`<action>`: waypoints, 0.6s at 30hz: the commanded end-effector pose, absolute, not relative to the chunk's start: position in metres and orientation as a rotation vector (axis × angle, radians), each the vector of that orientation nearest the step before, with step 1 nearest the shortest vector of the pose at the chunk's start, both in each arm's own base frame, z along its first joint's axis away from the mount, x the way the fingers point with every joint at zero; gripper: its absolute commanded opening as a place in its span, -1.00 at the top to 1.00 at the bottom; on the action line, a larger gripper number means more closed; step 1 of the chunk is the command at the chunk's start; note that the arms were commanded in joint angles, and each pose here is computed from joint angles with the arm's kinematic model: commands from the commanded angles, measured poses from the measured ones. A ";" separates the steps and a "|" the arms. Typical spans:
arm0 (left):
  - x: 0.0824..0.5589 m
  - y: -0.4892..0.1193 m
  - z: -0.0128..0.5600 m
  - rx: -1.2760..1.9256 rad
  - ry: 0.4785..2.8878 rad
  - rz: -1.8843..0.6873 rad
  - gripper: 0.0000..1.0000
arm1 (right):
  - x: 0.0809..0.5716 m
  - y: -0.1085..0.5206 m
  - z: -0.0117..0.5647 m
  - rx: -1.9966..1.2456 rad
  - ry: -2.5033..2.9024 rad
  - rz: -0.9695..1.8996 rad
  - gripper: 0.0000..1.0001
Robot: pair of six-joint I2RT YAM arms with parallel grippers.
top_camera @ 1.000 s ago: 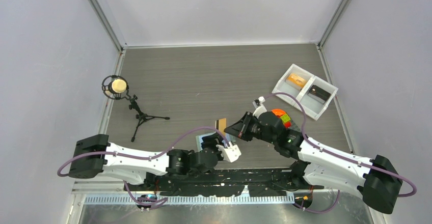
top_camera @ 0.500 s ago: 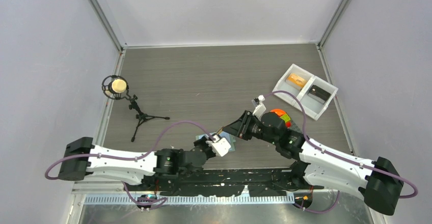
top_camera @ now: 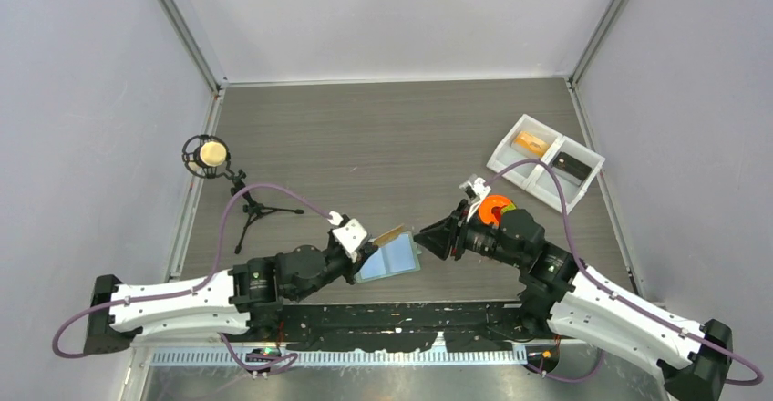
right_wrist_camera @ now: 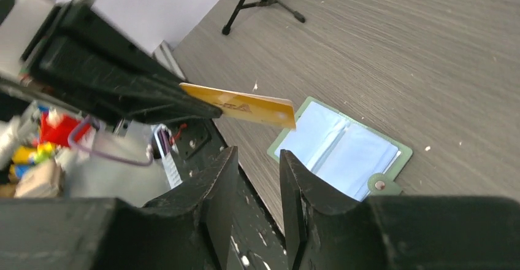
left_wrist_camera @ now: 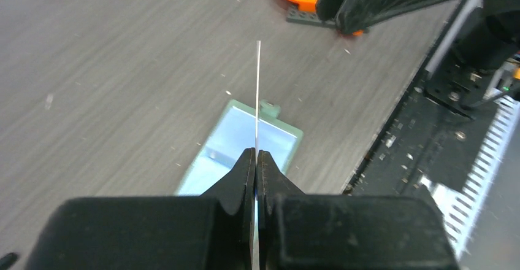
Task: Take the credit cards out of the card holder
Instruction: Place the credit card in the storage box.
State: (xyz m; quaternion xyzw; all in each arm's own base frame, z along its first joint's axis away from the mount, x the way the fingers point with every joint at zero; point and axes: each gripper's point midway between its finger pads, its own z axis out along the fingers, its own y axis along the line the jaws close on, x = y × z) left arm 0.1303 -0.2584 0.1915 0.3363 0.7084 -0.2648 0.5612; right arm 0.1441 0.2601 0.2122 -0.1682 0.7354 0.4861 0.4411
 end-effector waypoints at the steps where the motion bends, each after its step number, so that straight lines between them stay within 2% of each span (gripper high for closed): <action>1: 0.103 -0.261 0.187 0.849 1.777 -0.827 1.00 | 0.122 0.262 0.247 -0.849 1.599 1.124 0.22; 8: 0.085 -0.250 0.184 0.927 1.924 -0.862 1.00 | 0.102 0.276 0.246 -1.102 1.606 1.185 0.25; 18: 0.062 -0.262 0.185 0.985 1.984 -1.024 1.00 | 0.090 0.308 0.231 -1.224 1.629 1.337 0.23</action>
